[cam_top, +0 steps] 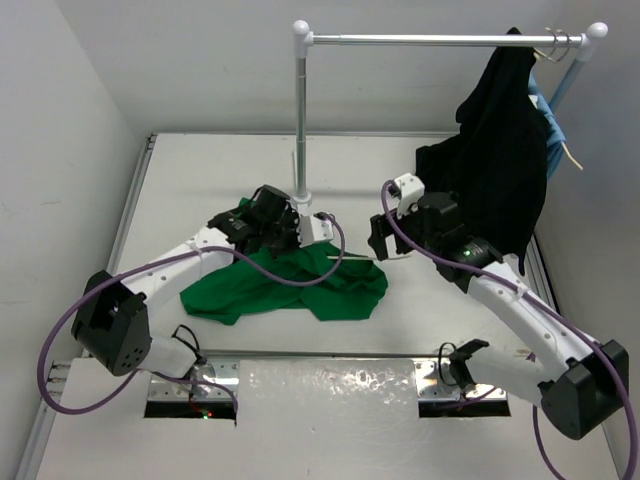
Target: Place the t-shirt on the hanger
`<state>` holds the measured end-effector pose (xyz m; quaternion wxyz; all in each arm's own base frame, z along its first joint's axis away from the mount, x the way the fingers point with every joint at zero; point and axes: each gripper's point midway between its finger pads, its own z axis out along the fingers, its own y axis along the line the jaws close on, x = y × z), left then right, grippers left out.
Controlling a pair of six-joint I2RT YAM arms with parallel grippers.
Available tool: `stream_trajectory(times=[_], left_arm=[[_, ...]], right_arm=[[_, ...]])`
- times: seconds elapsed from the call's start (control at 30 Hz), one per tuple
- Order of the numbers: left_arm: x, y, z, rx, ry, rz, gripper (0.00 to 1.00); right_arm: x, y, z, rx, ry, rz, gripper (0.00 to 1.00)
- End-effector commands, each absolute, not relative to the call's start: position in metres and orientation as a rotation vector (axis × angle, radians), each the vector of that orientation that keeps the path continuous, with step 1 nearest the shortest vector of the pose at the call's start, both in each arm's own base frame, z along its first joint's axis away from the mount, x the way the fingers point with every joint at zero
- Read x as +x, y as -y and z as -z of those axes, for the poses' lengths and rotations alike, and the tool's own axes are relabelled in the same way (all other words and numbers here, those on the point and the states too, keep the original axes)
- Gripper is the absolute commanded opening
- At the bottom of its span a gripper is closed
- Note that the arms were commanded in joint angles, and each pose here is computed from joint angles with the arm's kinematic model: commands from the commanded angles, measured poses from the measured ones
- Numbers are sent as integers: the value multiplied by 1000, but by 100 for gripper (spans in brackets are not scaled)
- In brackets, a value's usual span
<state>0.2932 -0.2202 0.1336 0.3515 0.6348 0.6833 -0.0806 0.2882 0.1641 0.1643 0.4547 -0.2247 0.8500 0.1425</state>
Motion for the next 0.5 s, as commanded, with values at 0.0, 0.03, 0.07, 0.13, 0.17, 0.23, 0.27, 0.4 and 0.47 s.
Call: stream_trajectory(times=[0.0,0.03,0.07,0.13,0.17,0.23,0.27,0.4,0.47], left_arm=[[318,216,-157,1387,-1820,118,0],[321,215,-158,1354,-1831,105,0],[323,214,-161,1317,-1841,98,0],[325,215,-166,1245,-1861,115,0],[323,215,-168,1224,-1864,128,0],[319,221,-168,1208,-1870,184,0],[319,222,-168,1199,-1871,194,0],[317,225,-166,1160,-1888,226,0],[316,227,-165,1158,-1890,242,0]], right_arm=[[305,-152,-205,-377,-2017,-293,96],[303,-150,-202,-348,-2020,-300,97],[302,-144,-208,-285,-1995,-295,97],[296,-143,-193,-150,-1985,-360,90],[293,-142,-187,-101,-1971,-388,84],[288,-151,-179,-13,-1900,-518,62],[286,-154,-173,12,-1896,-556,53],[284,-159,-133,108,-1935,-618,36],[289,-165,-132,128,-1912,-657,39]])
